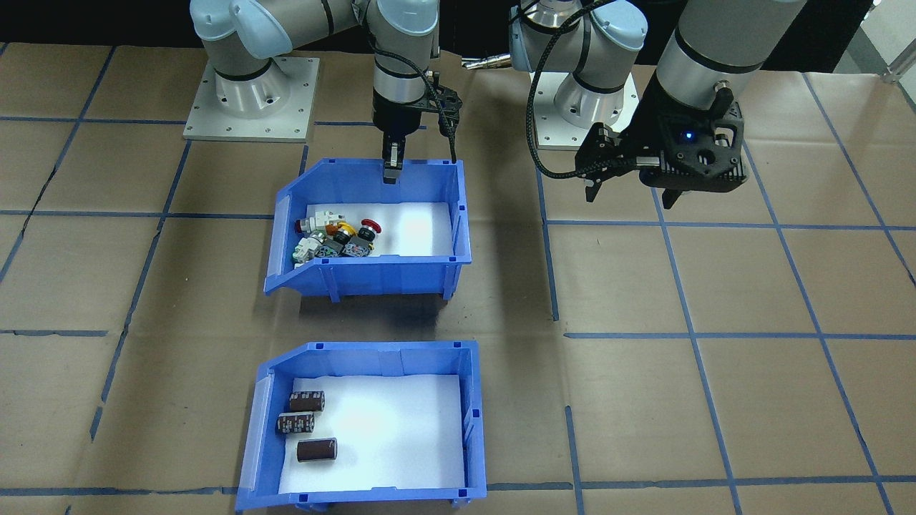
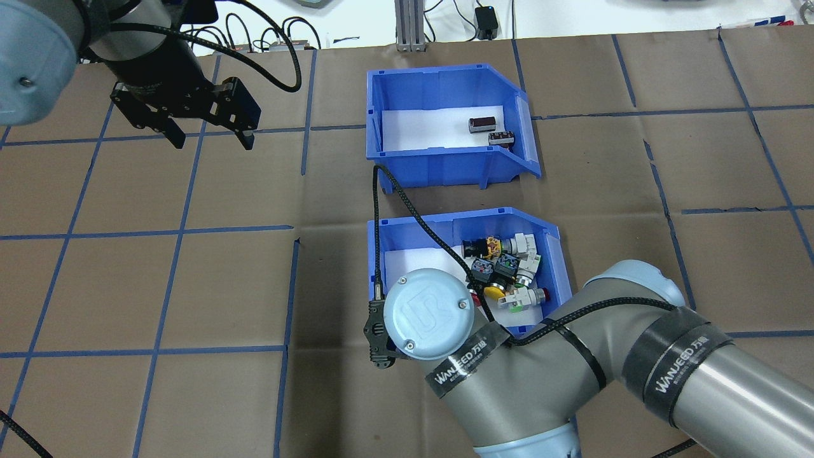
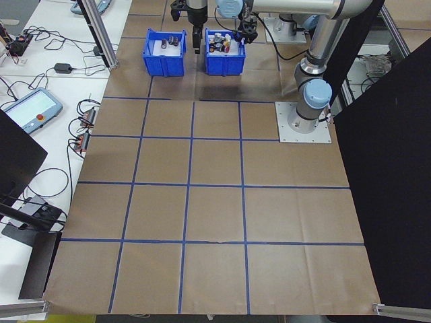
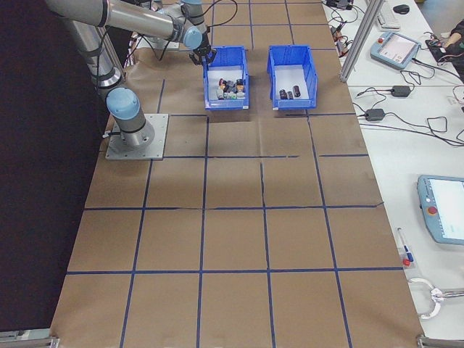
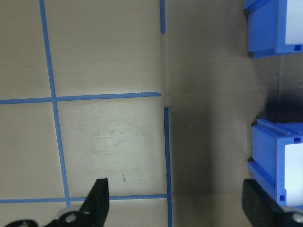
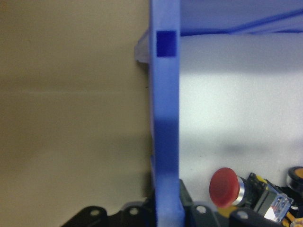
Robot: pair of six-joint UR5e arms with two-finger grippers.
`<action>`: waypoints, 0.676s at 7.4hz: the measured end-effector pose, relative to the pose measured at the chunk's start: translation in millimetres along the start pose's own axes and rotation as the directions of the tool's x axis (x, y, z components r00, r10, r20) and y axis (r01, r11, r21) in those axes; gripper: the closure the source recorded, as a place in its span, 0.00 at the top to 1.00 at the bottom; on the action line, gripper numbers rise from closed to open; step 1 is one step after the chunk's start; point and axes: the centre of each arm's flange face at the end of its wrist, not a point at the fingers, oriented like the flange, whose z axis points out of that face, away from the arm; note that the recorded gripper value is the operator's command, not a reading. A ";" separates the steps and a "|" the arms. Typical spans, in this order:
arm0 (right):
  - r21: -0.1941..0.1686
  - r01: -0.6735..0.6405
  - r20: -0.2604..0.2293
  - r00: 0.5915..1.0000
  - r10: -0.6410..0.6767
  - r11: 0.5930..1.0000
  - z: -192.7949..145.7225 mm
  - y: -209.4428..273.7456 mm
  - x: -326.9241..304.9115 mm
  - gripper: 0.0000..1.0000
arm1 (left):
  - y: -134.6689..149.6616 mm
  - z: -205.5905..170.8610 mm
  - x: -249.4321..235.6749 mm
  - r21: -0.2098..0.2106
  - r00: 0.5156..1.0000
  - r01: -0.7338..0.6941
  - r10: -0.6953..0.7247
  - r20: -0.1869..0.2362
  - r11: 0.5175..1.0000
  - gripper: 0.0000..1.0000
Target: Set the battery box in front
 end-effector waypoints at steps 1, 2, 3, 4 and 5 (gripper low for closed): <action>-0.003 -0.006 -0.002 1.000 0.006 1.000 -1.7 1.5 1.9 1.00 | 7.5 -1.7 1.2 -0.011 1.000 -0.017 0.017 -0.003 1.000 0.99; 0.000 -0.018 -0.010 1.000 0.018 1.000 -7.6 4.7 6.5 1.00 | 18.6 0.1 2.5 -0.024 1.000 -0.023 0.023 -0.005 0.999 0.99; 0.003 -0.032 -0.017 0.999 0.032 0.999 -19.9 9.3 12.9 1.00 | 30.2 4.0 3.0 -0.031 1.000 -0.024 0.024 -0.002 0.999 0.99; 0.000 -0.053 -0.013 0.999 0.053 0.999 -38.7 18.5 22.3 1.00 | 37.1 6.3 2.2 -0.033 1.000 -0.023 0.023 0.002 0.999 1.00; -0.010 -0.099 0.002 0.995 0.099 0.995 -59.6 38.0 38.5 1.00 | 40.3 7.1 1.5 -0.033 1.000 -0.022 0.023 0.005 0.999 1.00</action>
